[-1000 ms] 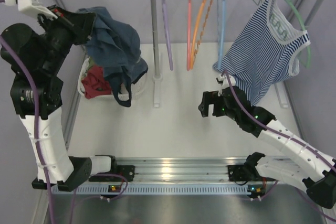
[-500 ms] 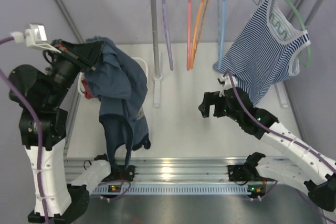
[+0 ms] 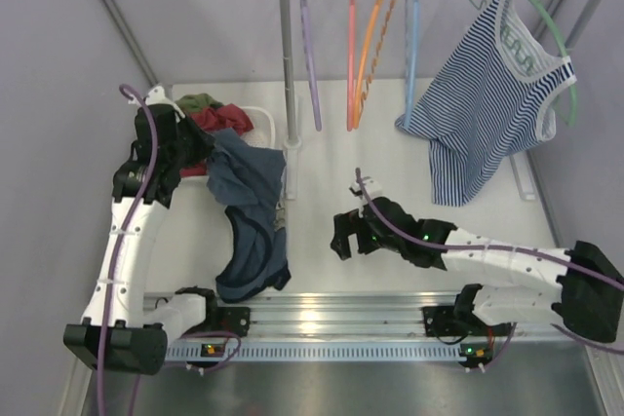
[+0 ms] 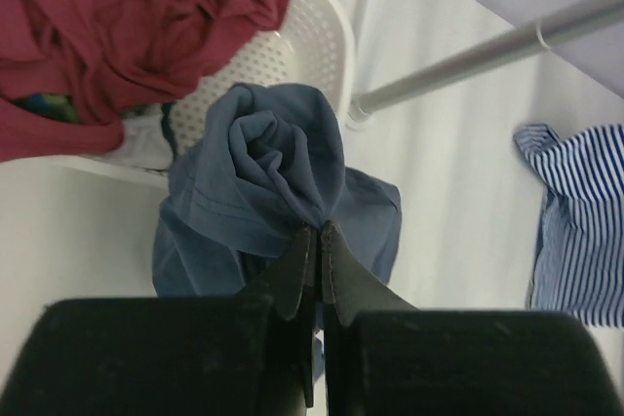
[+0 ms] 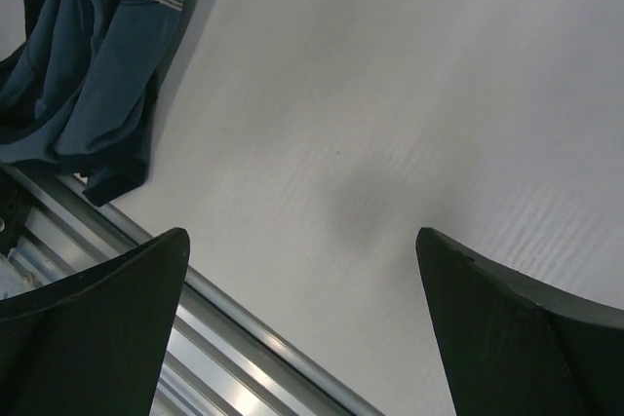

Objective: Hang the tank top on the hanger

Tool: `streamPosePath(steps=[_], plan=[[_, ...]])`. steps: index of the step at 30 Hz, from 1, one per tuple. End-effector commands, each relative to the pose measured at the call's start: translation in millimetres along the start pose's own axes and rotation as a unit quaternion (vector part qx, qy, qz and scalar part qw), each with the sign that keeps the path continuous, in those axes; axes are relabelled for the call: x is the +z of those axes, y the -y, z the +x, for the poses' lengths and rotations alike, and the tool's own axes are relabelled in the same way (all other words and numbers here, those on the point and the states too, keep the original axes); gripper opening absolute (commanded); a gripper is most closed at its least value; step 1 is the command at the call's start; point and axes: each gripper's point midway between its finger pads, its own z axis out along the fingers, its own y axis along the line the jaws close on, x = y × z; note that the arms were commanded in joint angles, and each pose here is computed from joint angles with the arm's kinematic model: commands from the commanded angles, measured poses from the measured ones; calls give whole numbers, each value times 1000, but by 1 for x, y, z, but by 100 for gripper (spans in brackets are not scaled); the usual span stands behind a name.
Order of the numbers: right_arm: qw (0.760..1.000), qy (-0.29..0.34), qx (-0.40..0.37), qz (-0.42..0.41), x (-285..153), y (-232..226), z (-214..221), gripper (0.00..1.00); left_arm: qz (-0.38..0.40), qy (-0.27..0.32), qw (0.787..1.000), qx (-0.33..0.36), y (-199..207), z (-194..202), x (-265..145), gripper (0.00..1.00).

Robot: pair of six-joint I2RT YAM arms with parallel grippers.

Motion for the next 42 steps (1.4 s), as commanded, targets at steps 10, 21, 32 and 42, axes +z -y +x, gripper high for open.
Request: streamPosePath(steps=[10, 21, 32, 42], plan=[[995, -3, -33, -94, 60, -118, 29, 86, -69, 56, 996, 10, -20, -48, 4, 23], [996, -22, -35, -83, 97, -159, 51, 81, -39, 29, 999, 11, -11, -37, 5, 51], [997, -37, -50, -37, 126, -161, 68, 58, 9, -21, 999, 24, 0, -10, -7, 51], [997, -36, -59, 44, 122, -124, 71, 0, 42, -56, 997, 26, 7, 10, -15, 50]])
